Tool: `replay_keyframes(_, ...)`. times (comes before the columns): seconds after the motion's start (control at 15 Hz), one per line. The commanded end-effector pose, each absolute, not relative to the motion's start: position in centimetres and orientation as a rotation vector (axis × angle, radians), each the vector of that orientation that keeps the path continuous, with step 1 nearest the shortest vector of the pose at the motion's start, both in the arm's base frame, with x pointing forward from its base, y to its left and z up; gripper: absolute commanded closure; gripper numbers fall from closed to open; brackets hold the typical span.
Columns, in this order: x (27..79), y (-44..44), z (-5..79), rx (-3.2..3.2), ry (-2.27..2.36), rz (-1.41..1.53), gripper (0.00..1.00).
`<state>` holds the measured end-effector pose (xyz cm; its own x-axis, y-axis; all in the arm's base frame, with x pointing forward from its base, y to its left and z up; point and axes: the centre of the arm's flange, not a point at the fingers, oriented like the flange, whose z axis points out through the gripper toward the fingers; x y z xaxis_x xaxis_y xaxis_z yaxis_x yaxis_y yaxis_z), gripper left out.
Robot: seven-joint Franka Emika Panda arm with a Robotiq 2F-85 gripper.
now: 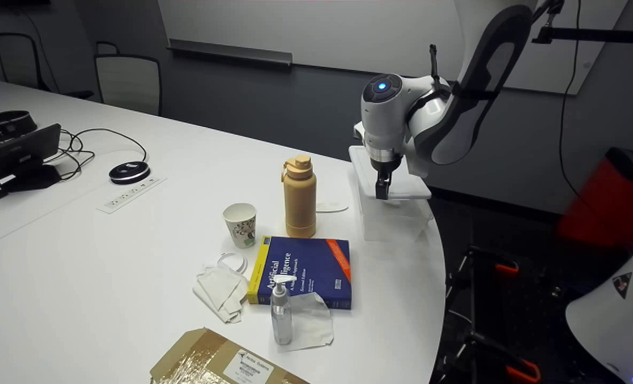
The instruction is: Open the lid on the container then put the pump bottle in the container.
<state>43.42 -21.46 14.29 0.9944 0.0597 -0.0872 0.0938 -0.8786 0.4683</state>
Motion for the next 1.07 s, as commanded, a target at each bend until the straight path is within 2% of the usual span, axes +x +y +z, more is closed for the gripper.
replay_keyframes(0.0, 43.7, -19.9, 17.3, 2.788, 0.177, -0.052, 0.0)
replay_keyframes(1.0, 47.6, -11.3, 20.7, 3.212, 0.522, -0.092, 0.0)
